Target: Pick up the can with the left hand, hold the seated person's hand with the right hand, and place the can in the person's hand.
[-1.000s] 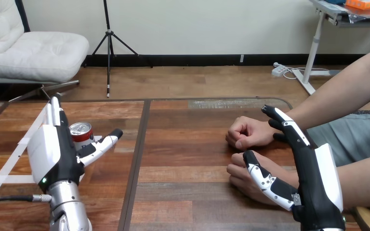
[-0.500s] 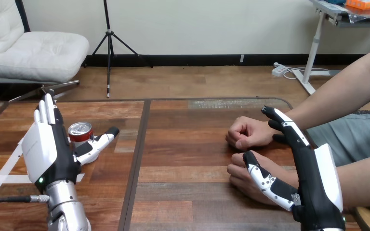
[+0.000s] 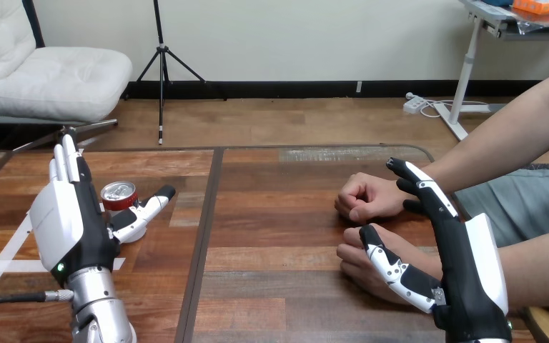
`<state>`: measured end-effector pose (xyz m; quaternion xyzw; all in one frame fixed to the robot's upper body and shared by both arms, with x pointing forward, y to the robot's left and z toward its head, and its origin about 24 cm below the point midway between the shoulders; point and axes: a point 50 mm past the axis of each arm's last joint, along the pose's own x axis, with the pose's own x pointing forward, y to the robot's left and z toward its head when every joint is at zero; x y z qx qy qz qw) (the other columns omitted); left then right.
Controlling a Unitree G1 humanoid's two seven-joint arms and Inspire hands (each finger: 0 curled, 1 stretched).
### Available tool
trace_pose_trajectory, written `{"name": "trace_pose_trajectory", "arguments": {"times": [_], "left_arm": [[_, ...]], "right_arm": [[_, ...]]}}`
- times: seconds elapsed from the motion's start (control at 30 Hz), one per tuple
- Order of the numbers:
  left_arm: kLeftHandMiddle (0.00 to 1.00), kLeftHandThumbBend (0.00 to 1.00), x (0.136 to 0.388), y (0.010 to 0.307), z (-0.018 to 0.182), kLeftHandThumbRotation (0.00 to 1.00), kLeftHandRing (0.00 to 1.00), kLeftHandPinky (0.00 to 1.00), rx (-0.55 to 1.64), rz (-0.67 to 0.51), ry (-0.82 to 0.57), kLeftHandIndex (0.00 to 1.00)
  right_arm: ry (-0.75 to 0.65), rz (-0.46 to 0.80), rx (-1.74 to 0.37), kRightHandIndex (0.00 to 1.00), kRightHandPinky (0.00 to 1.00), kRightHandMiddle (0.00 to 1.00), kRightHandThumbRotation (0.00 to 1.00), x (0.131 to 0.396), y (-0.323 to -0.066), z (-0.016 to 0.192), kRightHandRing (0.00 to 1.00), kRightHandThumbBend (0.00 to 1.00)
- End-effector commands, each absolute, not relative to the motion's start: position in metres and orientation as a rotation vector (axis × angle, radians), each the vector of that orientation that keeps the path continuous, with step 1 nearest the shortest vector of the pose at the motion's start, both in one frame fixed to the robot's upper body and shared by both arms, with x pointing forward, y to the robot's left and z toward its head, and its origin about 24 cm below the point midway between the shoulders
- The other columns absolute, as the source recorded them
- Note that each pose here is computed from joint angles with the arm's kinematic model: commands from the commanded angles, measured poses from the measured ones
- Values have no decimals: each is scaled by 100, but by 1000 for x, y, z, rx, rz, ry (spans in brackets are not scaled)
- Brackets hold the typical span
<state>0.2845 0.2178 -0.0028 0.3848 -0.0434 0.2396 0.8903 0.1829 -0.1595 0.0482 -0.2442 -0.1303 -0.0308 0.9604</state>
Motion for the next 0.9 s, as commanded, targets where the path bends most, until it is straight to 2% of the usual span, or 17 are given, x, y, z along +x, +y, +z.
{"name": "trace_pose_trajectory", "arguments": {"times": [0.0, 0.23, 0.4, 0.87], "left_arm": [[100, 96, 298, 212, 19, 45, 97, 86, 780, 508, -195, 100], [98, 95, 300, 213, 18, 44, 94, 84, 801, 521, -183, 99], [93, 94, 303, 214, 18, 43, 89, 79, 837, 529, -170, 94], [85, 94, 315, 216, 15, 40, 82, 73, 915, 489, -67, 87]], "right_arm": [[-371, -77, -492, 86, 80, 89, 0, 196, -158, 69, 86, 44], [-372, -75, -491, 86, 80, 89, 0, 196, -158, 70, 86, 44], [-374, -75, -490, 86, 80, 89, 0, 196, -158, 70, 87, 44], [-372, -76, -494, 86, 81, 88, 0, 196, -158, 70, 87, 44]]}}
